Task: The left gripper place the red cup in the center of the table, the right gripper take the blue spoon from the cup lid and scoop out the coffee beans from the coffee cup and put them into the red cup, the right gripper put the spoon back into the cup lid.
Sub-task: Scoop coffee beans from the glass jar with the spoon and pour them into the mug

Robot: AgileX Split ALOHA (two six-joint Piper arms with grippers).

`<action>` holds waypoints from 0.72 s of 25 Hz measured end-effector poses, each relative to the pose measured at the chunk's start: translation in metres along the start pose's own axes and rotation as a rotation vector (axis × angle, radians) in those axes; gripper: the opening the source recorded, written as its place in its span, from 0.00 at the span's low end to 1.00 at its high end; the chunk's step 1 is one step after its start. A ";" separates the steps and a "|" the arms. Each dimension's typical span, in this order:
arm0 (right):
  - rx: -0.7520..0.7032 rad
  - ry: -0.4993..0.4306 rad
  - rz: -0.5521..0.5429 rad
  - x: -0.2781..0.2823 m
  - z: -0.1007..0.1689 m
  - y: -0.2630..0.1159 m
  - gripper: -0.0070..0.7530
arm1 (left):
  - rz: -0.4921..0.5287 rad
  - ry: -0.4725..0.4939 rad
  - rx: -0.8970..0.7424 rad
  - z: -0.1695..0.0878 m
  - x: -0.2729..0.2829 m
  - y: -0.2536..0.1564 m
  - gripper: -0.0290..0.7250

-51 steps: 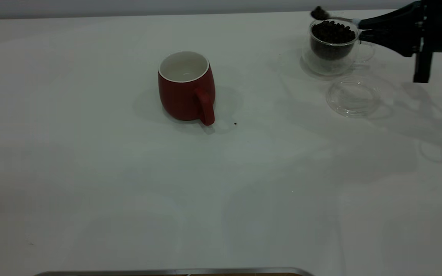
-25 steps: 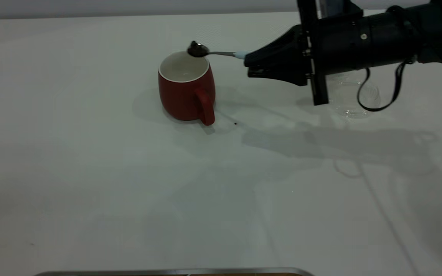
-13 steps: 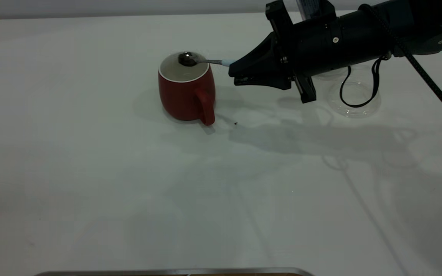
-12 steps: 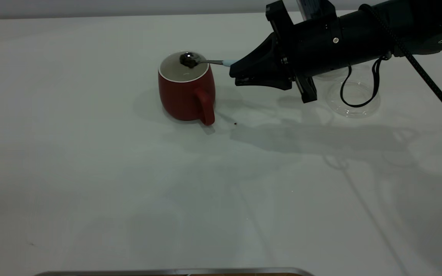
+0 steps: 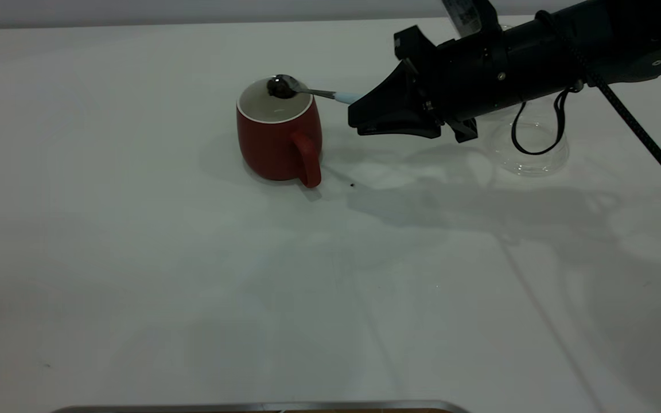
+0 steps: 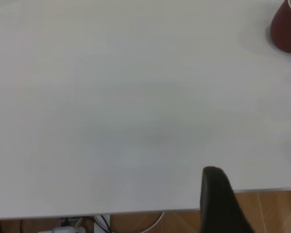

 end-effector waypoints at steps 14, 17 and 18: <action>0.201 -0.009 0.012 -0.002 -0.001 -0.003 0.13 | 0.000 0.000 0.001 0.000 0.000 0.000 0.64; 0.115 0.066 0.021 -0.001 0.012 -0.005 0.13 | 0.000 0.000 0.001 0.000 0.000 0.000 0.64; 0.082 0.088 0.022 0.001 0.015 -0.004 0.13 | 0.000 0.000 0.002 0.000 0.000 0.000 0.64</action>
Point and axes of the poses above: a point on each arm's last joint axis where the gripper is mounted, x pointing back along that axis away from the gripper, z along the wrist's bending axis when the last joint is at zero, y = z × x, the point moved 8 cm from there along -x, pointing out along that axis toward the gripper, and after that the axes turned 9 degrees about -x, right-handed, at the moved point
